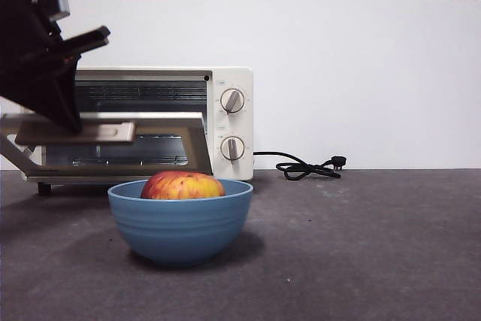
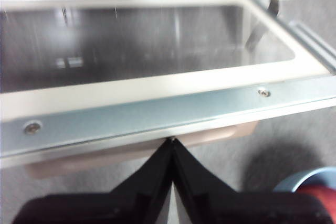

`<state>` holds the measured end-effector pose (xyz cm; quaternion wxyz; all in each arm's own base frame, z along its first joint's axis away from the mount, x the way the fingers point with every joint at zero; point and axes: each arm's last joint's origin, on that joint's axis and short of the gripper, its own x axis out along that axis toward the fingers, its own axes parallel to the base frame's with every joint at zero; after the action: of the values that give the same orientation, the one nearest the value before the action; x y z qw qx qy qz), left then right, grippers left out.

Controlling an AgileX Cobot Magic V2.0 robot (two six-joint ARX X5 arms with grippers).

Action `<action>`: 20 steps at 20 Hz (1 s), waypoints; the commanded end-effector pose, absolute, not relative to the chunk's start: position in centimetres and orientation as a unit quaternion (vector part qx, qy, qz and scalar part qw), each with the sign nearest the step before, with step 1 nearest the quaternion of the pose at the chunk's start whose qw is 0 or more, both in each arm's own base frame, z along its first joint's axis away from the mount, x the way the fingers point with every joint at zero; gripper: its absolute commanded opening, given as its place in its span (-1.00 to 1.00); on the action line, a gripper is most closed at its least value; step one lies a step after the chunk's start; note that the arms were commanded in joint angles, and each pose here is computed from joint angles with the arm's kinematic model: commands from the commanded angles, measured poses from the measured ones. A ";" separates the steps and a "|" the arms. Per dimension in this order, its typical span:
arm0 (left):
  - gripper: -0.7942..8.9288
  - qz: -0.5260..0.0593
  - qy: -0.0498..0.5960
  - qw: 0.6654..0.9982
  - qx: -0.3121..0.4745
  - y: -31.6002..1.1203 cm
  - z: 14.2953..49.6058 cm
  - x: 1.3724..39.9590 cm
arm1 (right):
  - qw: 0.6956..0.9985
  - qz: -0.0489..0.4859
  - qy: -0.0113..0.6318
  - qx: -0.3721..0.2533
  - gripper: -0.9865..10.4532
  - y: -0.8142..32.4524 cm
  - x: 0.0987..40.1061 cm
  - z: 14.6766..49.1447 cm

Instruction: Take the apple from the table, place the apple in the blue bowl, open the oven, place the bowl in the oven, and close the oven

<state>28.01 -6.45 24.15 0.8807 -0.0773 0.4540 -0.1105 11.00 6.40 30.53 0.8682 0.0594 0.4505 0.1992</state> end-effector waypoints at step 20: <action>-0.85 -0.166 0.458 0.873 -0.031 -8.0 26.4 20.1 | 0.821 0.269 0.486 0.129 -0.83 9.3 15.0 29.1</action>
<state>20.10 -7.87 26.52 0.8726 -0.0410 0.4594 -0.1609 14.97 9.27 29.38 0.8258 0.1206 0.4781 0.2738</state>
